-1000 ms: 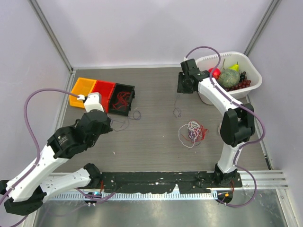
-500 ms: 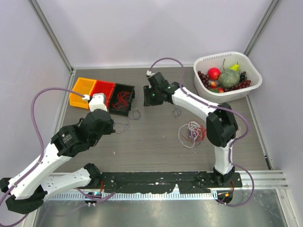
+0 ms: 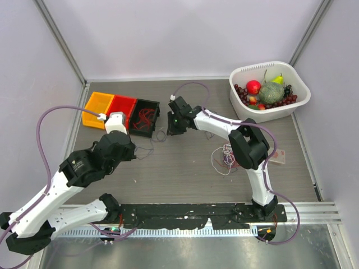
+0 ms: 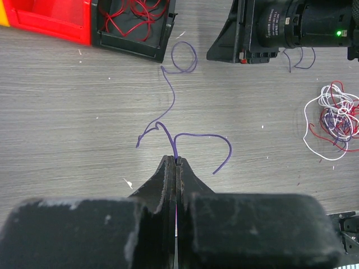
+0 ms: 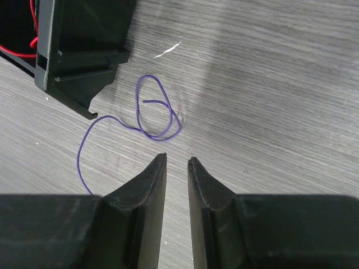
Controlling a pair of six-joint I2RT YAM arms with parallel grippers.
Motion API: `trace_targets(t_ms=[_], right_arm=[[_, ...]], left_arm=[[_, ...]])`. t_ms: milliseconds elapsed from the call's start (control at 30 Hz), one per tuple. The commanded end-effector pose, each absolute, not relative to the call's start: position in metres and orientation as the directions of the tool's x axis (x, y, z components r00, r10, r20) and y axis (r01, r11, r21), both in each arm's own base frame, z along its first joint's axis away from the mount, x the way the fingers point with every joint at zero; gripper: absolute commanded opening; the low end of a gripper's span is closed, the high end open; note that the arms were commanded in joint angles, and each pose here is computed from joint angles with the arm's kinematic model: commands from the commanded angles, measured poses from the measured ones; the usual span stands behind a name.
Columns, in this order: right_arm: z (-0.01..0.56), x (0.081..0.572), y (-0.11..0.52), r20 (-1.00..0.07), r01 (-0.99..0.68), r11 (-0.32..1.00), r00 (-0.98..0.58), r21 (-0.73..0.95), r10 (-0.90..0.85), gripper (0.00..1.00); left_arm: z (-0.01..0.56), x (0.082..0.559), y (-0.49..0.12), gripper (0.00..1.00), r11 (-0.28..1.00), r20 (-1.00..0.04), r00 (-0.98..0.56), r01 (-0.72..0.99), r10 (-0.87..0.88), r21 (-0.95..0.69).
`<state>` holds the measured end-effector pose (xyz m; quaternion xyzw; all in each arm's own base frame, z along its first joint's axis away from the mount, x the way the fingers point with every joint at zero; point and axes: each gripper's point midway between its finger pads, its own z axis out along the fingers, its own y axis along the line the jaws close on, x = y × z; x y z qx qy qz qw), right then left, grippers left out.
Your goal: Untangle the cables
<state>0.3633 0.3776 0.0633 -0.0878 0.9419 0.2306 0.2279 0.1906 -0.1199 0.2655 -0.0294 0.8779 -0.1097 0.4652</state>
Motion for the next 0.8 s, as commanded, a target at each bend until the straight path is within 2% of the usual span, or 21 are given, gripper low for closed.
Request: trace_targets(t_ms=[0, 200, 467, 767], right_arm=[[0.064, 0.370, 0.384, -0.467, -0.150, 0.898, -0.882, 0.412, 0.067, 0.26], [0.060, 0.361, 0.395, -0.472, -0.175, 0.898, -0.881, 0.404, 0.041, 0.22], [0.069, 0.354, 0.423, -0.551, -0.340, 0.831, -0.833, 0.440, -0.049, 0.23], [0.055, 0.362, 0.435, -0.582, -0.412, 0.823, -0.804, 0.391, -0.126, 0.25]], left_arm=[[0.273, 0.193, -0.127, 0.00, 0.964, -0.812, -0.554, 0.059, -0.184, -0.259], [0.273, 0.194, -0.130, 0.00, 0.965, -0.813, -0.555, 0.072, -0.172, -0.253], [0.273, 0.194, -0.131, 0.00, 0.964, -0.814, -0.556, 0.077, -0.170, -0.254], [0.273, 0.193, -0.129, 0.00, 0.964, -0.814, -0.555, 0.077, -0.172, -0.256]])
